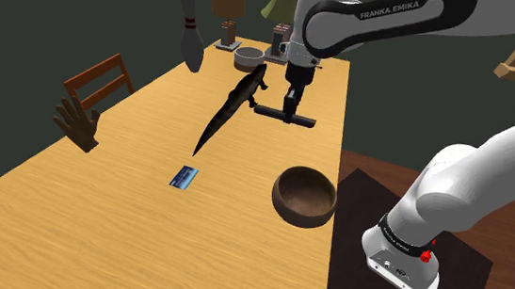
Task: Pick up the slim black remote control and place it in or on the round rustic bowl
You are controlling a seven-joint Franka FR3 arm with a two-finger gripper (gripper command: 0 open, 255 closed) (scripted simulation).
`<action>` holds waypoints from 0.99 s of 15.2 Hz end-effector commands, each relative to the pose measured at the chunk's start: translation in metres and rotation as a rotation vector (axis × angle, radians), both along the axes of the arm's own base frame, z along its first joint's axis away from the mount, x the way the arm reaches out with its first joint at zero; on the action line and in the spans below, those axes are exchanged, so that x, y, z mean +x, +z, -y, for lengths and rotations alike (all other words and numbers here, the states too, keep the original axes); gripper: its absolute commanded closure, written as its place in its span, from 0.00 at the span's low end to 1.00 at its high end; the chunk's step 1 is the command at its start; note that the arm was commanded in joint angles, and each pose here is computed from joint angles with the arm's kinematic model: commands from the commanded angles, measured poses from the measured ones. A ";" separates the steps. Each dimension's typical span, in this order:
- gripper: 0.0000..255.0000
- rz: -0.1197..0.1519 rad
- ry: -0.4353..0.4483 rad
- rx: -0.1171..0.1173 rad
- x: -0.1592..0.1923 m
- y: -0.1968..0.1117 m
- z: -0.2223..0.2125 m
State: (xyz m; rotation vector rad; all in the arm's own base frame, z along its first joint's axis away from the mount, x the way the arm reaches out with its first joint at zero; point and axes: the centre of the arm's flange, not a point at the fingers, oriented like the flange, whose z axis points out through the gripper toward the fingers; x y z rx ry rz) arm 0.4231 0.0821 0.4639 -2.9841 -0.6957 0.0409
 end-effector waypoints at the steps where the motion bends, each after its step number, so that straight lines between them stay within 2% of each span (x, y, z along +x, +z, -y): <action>1: 1.00 0.000 0.000 0.000 0.001 0.009 0.000; 15: 1.00 0.000 0.000 0.000 -0.165 0.001 -0.081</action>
